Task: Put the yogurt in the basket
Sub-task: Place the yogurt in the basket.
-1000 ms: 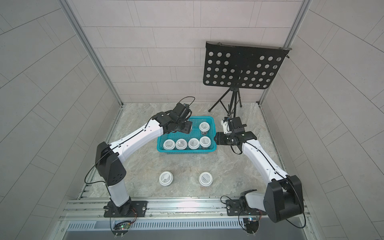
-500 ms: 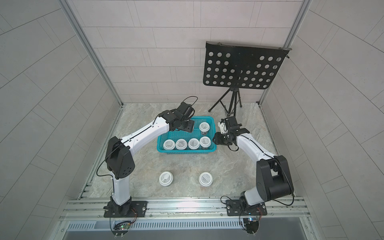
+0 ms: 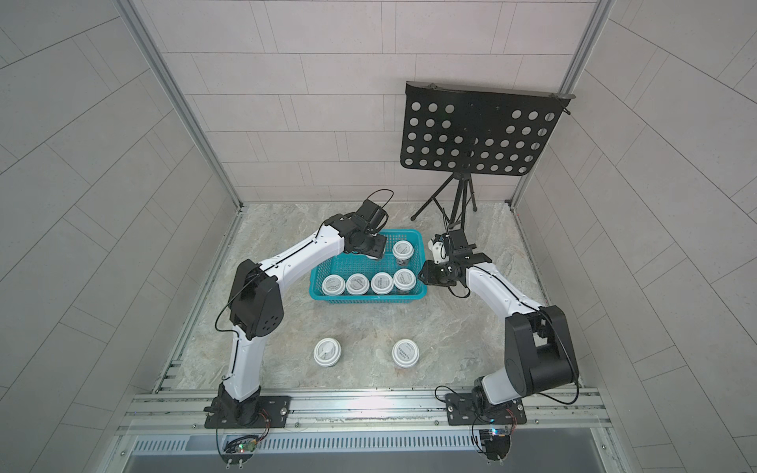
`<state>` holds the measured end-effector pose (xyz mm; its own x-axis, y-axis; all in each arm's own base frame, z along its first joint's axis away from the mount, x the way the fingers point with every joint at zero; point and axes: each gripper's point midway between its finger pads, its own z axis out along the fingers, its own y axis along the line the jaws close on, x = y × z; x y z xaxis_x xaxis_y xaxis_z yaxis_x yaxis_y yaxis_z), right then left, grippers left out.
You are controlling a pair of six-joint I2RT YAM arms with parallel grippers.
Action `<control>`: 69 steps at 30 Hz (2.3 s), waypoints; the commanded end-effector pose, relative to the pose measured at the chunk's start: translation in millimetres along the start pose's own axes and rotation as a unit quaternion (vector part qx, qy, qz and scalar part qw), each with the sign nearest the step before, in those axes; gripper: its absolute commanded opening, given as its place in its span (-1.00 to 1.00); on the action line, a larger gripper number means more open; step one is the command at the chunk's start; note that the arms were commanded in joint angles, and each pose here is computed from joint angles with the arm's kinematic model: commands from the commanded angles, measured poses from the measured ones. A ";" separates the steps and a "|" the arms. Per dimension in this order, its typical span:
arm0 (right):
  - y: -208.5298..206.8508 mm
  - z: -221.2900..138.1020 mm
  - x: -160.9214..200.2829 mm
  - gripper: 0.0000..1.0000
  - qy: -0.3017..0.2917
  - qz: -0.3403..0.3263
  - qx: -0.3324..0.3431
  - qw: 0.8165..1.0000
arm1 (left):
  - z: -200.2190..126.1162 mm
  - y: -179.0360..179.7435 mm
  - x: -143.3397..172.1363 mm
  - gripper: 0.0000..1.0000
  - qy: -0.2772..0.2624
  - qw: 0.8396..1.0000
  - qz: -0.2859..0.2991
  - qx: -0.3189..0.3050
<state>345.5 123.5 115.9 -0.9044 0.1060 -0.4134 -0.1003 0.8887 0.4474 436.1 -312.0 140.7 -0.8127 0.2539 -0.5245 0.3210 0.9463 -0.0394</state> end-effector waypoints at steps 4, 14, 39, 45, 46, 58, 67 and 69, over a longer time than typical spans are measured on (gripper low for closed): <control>-1.2 0.9 10.0 -0.28 0.011 0.003 -0.004 1.000 | 13.4 0.8 -3.6 0.25 0.008 1.000 0.010 -0.008; -1.2 0.3 12.1 -0.26 0.013 0.003 -0.005 1.000 | 33.9 0.1 1.2 0.25 0.027 0.999 0.018 -0.015; -1.6 -0.6 14.5 -0.18 0.016 0.002 -0.003 1.000 | 59.0 -6.1 0.4 0.39 0.042 0.999 0.023 -0.014; -1.9 -2.9 13.0 -0.10 0.012 0.000 0.001 1.000 | 50.3 -5.5 -6.1 0.54 0.032 0.999 0.024 -0.014; -1.6 -3.3 12.7 -0.09 0.012 0.001 0.001 1.000 | 48.4 -4.8 -7.2 0.56 0.030 0.999 0.025 -0.014; -2.6 -18.2 5.9 0.09 -0.005 -0.016 0.023 1.000 | -10.3 -10.1 -27.9 0.69 -0.004 1.000 0.023 0.016; -4.5 -44.0 17.9 0.22 -0.003 -0.044 0.054 0.998 | -91.6 7.2 -27.5 0.69 -0.058 0.998 0.010 0.022; -3.1 -49.1 22.0 0.23 -0.007 -0.044 0.059 0.997 | -107.1 14.2 -22.8 0.69 -0.072 0.997 0.001 0.021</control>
<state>315.8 106.9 136.1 -0.8921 0.0513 -0.4489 -0.1264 0.9256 0.3569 414.7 -298.5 231.3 -0.7455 0.2436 -0.6204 0.3683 0.9264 -0.0788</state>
